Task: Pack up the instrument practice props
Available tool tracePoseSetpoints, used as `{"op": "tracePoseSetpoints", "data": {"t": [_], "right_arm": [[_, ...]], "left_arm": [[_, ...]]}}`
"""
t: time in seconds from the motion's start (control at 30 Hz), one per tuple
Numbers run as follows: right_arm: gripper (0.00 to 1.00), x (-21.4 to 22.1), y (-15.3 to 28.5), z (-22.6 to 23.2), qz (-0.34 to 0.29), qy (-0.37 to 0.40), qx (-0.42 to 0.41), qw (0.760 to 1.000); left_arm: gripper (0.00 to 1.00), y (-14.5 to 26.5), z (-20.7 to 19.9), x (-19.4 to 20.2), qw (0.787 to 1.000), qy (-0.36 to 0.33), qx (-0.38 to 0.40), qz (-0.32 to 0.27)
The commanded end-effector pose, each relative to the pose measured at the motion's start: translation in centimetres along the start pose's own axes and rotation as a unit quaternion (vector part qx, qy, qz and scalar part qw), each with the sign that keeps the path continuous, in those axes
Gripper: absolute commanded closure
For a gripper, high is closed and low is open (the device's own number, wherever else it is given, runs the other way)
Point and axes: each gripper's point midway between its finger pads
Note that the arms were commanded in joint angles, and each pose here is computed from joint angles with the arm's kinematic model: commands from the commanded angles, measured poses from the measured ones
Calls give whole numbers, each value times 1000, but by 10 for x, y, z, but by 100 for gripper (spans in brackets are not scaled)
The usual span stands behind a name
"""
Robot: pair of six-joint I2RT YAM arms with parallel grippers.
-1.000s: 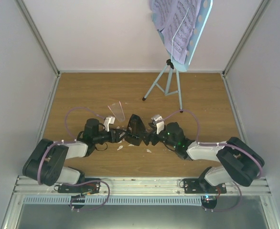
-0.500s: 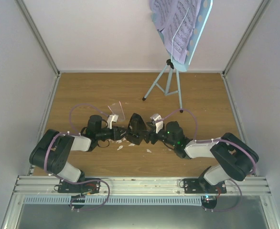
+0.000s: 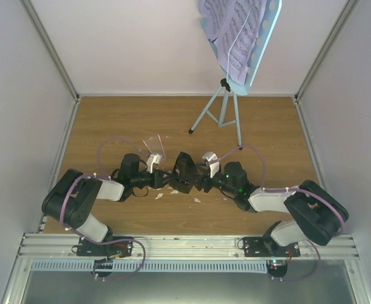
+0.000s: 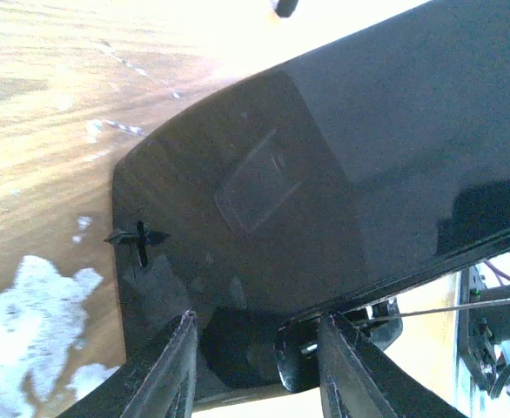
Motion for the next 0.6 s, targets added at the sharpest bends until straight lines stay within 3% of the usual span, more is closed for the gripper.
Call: {"op": "tracePoseSetpoints", "data": {"t": [0.0, 0.4, 0.57], "right_arm": [[33, -11, 14, 25, -19, 0, -50, 999], [34, 16, 58, 30, 6, -37, -18, 999], [34, 21, 66, 29, 8, -44, -6, 999]], "left_arm": [[60, -14, -23, 18, 998, -45, 15, 27], [59, -21, -50, 60, 997, -50, 15, 48], [49, -19, -55, 56, 998, -53, 6, 34]]}}
Point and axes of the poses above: each gripper's point midway between its finger pads, its own y axis back along the fingers, its own z axis along the line the jaws close on, x = y × z, and after that the axes turned 15 degrees about y, right-handed
